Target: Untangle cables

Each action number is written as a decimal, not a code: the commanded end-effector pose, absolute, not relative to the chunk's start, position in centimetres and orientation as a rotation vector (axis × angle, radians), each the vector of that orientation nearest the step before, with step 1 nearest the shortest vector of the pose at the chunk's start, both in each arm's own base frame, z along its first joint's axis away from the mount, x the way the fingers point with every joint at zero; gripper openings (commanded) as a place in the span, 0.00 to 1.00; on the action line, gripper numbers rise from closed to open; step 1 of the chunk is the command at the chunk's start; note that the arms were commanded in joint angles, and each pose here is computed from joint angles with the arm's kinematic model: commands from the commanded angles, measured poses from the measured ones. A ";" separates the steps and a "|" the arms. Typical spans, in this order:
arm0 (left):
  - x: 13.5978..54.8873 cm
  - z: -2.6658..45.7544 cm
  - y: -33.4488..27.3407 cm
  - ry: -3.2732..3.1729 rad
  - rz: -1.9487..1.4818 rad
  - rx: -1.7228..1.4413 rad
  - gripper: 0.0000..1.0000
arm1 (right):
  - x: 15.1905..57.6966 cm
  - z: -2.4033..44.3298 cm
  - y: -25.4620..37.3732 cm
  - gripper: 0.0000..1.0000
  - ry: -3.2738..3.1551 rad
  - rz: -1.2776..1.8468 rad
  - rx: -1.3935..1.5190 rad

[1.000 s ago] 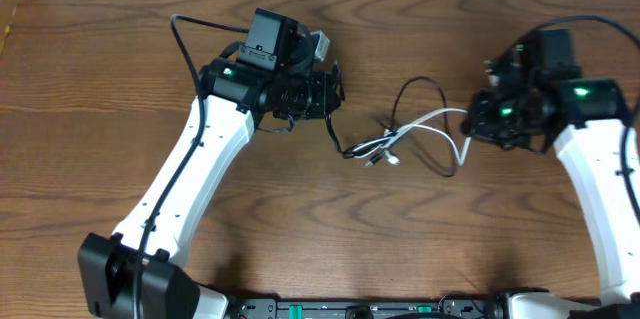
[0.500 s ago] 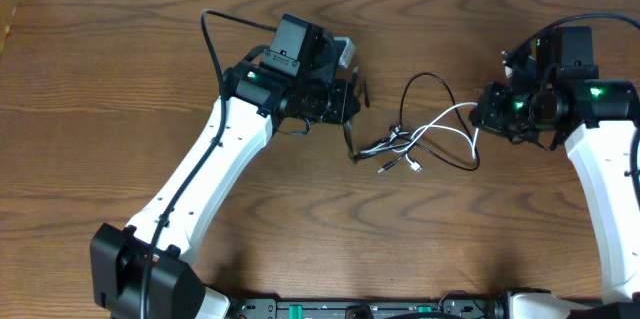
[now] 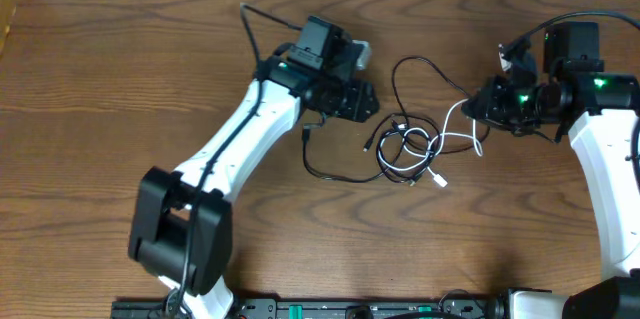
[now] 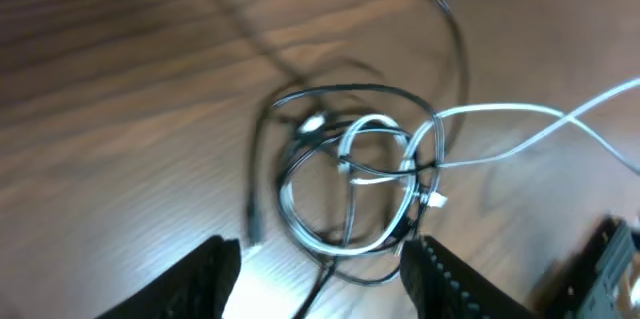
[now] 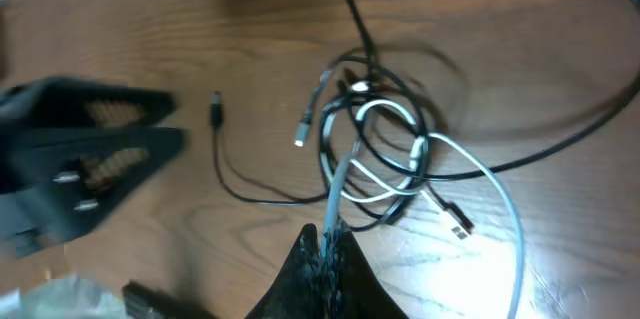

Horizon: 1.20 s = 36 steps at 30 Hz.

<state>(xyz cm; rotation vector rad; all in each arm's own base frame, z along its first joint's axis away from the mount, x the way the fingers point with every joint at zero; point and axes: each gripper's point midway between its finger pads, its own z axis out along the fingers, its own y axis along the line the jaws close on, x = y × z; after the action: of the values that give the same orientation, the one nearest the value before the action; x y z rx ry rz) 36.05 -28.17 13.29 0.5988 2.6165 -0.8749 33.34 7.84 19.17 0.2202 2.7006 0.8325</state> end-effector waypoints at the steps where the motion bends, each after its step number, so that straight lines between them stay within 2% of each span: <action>1: 34.5 13.9 -31.7 2.481 -0.967 0.860 0.58 | 33.1 21.3 9.9 0.01 2.598 1.026 0.003; 10: 33.8 10.6 -33.8 2.512 -0.980 0.920 0.58 | 32.0 32.0 10.2 0.01 2.214 1.191 -0.227; 16: 33.9 10.3 -33.9 2.515 -0.980 0.920 0.61 | 30.1 36.8 8.9 0.01 2.106 1.150 -0.172; 20: 33.8 10.5 -34.4 2.510 -0.991 0.907 0.63 | 29.3 37.8 8.7 0.01 2.088 1.142 -0.135; 26: 33.6 11.3 -36.2 2.513 -1.051 0.821 0.71 | 29.3 37.7 8.5 0.01 2.102 1.130 -0.090; 36: 32.6 10.4 -40.3 2.558 -1.168 0.664 0.71 | 29.3 37.7 8.5 0.01 2.103 1.130 -0.090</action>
<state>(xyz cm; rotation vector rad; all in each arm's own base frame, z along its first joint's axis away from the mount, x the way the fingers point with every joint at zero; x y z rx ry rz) 33.03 -39.14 11.76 0.7577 2.4780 -1.1145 29.45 8.59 37.19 -0.0975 2.1149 1.1190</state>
